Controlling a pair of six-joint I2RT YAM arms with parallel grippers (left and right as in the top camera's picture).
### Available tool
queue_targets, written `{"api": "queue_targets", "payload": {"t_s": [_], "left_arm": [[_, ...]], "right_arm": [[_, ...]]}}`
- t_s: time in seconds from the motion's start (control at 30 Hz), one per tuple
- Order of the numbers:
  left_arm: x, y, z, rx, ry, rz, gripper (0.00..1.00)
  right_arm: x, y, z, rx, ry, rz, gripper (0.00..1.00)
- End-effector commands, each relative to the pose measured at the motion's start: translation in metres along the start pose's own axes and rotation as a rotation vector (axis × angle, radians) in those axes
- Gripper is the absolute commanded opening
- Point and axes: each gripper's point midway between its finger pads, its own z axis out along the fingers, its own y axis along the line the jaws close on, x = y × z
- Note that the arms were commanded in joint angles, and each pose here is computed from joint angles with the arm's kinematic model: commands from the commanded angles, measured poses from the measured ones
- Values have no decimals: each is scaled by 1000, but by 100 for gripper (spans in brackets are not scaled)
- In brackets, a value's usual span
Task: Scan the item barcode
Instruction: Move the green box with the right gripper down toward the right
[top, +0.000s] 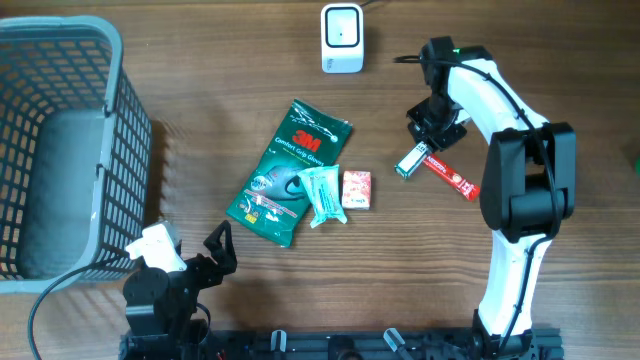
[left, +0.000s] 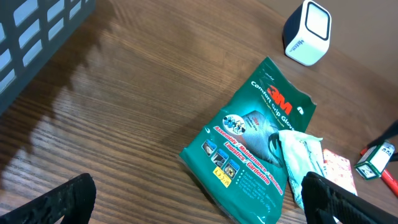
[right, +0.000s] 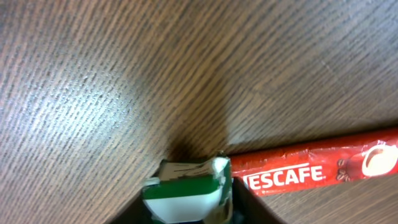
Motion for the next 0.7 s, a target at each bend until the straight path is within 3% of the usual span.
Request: {"api": "queue_targets", "payload": {"t_s": [0.0,0.1,0.2,0.23,0.33,0.4,0.53,0.6,0.67], "left_arm": [[1,-2,0,13,1,-6,100],[1,-2,0,13,1,-6,100],[1,-2,0,13,1,-6,100],[1,-2,0,13,1,-6,100],[1,-2,0,13,1,-6,100],[1,-2,0,13,1,-6,100],[1,-2,0,13,1,-6,100],[1,-2,0,13,1,-6,100],[1,-2,0,13,1,-6,100]], "right_arm": [[9,0,9,8,51,-39,7],[24,-3,8,10,131,-55,4],[54,8,0,-58,311,32,4],[59,4,-1,-29,338,140,4],[81,-30,-12,232,404,691,4],[101,-36,-24,323,496,841,4],[103,-34,-24,319,509,837,4],[93,-22,-18,181,503,559,4],[72,22,-10,-98,451,239,4]]}}
